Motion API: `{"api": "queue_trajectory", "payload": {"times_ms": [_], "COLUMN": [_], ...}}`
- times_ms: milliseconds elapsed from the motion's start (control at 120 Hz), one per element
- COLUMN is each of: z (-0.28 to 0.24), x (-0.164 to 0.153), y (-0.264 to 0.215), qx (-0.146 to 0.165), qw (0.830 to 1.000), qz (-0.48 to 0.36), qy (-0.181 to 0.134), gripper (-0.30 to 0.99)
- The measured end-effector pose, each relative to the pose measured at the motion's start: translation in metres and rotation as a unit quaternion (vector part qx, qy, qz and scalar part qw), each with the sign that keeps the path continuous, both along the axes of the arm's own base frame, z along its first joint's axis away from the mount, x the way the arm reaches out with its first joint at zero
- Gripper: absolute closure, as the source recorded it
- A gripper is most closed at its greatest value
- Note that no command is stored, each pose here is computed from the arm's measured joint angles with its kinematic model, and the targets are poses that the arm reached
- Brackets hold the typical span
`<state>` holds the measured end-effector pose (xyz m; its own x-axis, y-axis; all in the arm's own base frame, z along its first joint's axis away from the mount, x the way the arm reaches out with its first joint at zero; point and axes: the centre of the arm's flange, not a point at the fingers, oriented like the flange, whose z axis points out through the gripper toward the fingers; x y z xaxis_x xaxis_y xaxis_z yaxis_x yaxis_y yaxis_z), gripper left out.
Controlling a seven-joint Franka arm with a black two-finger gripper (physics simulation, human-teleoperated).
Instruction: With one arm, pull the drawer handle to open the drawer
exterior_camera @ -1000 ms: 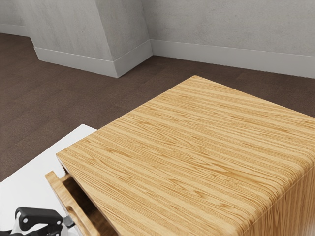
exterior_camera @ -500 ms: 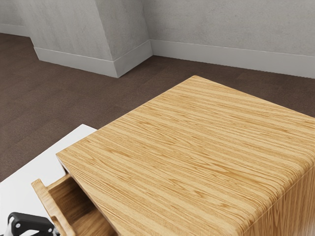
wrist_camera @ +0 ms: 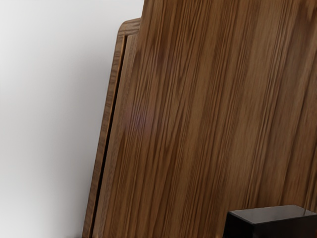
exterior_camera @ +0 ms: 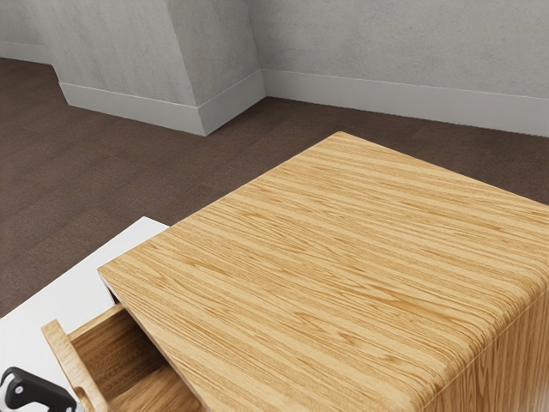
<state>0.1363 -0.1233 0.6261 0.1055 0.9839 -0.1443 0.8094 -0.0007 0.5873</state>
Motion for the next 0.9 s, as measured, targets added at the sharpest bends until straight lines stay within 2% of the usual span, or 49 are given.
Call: {"api": "queue_trajectory", "payload": {"times_ms": [517,900], "z": [0.004,0.002], "x": [-0.009,-0.024], "y": [-0.005,-0.014], "qx": [-0.010,-0.003], "qw": [0.999,0.998], "qz": [-0.029,-0.062], "qy": [-0.012,-0.011], "gripper": [0.01,0.01]}}
